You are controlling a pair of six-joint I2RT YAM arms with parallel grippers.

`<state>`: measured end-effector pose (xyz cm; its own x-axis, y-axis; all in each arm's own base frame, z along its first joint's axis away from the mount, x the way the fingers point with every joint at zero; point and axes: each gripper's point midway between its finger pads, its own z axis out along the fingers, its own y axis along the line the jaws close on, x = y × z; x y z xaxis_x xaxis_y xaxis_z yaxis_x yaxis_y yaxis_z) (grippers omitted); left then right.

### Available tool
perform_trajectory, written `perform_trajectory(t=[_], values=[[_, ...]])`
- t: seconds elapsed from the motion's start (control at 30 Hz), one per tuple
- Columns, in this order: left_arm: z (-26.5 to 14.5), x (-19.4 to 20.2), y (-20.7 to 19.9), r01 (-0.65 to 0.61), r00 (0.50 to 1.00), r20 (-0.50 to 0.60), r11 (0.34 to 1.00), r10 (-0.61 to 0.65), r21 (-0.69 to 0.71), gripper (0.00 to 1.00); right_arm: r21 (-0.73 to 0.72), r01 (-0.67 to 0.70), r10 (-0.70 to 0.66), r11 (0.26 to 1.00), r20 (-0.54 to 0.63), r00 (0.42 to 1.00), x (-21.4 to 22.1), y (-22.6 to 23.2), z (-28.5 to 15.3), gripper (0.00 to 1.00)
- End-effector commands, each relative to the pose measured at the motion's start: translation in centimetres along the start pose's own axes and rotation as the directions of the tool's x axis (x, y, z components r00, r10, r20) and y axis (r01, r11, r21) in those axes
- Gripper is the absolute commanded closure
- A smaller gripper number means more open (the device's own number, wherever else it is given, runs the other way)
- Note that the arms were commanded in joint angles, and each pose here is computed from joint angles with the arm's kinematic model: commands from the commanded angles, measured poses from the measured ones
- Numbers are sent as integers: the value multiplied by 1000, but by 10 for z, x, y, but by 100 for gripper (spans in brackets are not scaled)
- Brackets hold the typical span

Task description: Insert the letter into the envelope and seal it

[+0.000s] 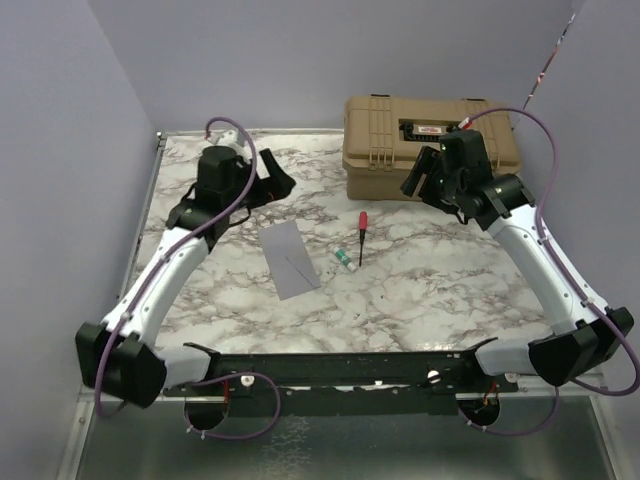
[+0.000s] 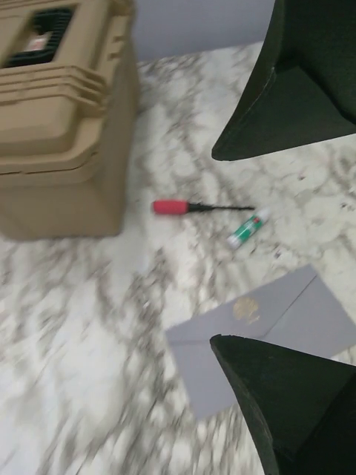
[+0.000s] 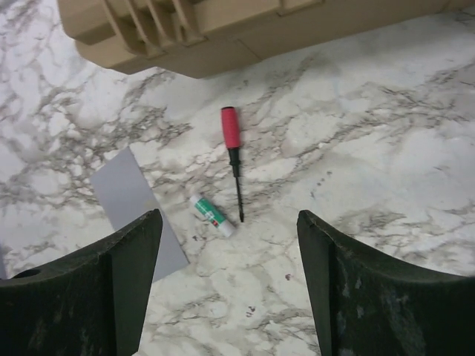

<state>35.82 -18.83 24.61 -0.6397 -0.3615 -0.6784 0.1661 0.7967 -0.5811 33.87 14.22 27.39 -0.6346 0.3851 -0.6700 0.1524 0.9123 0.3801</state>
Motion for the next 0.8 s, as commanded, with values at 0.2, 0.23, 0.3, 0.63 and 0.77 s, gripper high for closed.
perform_trajectory(t=[0.2,0.23,0.3,0.63,0.77], values=[[-164,-96,57,-83,886,328,807,328,-584,1,157,9,-38,987,180,983,-35,-43,-70,23],[-175,-97,57,-67,876,353,808,328,-585,1,160,2,-35,987,207,978,-42,-44,-79,23],[-196,-100,57,-28,851,409,806,330,-592,1,163,-15,-28,987,259,966,-52,-48,-97,23],[-293,-105,72,189,704,625,759,338,-623,1,-16,-36,39,999,421,906,-73,-38,-155,23],[-288,-101,71,177,714,618,771,328,-612,1,-46,-19,36,999,416,909,-72,-32,-157,23]])
